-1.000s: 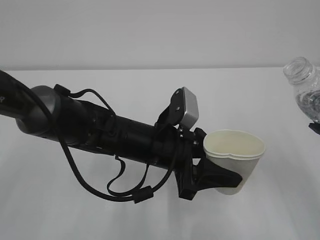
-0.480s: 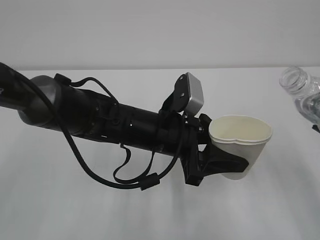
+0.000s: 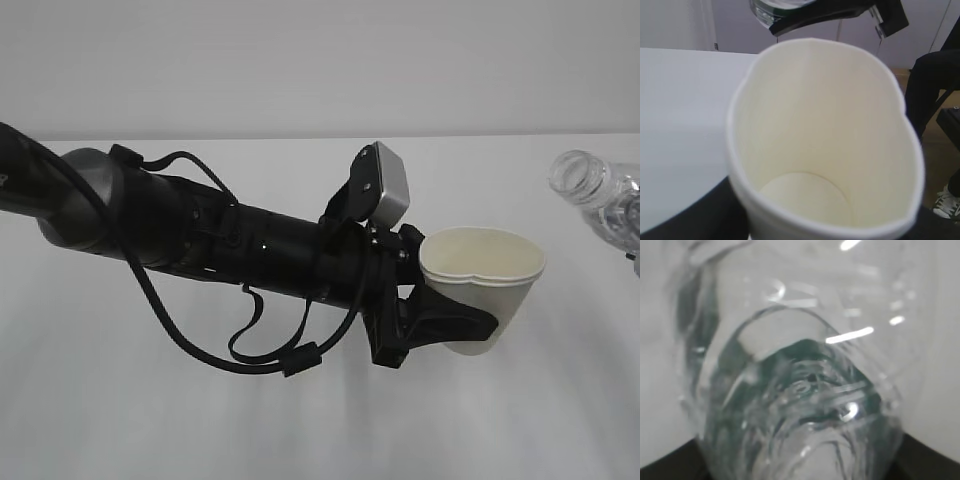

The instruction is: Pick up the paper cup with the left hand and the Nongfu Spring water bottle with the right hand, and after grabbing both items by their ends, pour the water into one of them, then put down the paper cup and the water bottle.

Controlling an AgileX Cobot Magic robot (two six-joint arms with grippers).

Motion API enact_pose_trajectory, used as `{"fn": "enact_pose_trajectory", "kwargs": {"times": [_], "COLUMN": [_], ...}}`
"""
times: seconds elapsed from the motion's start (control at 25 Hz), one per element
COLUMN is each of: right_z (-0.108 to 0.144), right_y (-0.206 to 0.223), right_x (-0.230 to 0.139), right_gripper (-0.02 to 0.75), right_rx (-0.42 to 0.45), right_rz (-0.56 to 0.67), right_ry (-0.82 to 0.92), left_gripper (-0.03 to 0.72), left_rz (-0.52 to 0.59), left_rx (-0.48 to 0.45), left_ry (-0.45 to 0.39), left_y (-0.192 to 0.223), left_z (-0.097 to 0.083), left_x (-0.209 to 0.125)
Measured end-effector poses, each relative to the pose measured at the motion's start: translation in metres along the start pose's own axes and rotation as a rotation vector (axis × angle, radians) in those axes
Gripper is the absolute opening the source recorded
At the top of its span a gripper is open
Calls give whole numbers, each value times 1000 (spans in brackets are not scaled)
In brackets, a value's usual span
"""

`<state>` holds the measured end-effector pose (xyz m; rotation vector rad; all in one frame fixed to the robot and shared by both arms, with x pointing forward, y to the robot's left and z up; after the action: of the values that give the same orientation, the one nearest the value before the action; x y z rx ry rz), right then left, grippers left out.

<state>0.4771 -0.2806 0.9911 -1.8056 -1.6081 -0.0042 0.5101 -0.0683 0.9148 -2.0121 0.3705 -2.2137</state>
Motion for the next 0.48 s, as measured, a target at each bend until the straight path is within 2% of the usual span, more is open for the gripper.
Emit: {"fn": "enact_pose_trajectory", "kwargs": {"times": [0.28, 0.48], "right_z": [-1, -1], "right_y": [0, 0], "right_x": [1, 1], "right_gripper": [428, 428], "right_rx": [-4, -5], "right_rz": [-5, -7], "right_ry": [-54, -64], "left_gripper": [409, 409], "left_rz": [-2, -1], "left_rx": [2, -13], "left_ry": [-6, -3], "left_y": [1, 7], "left_z": [0, -7], "left_x": [1, 3]}}
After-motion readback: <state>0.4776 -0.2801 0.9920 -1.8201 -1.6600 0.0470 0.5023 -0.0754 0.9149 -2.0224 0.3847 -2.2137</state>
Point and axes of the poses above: a point on each arm's last joint axis where the gripper is mounted, y pointing out along that axis toward the gripper, z along the wrist's bending axis when the last joint is at zero, x = y × z, the point moved 5 cm from there along y, pointing out along that axis toward the gripper, and after that the axes turned 10 degrees about y, right-handed, at the moved point
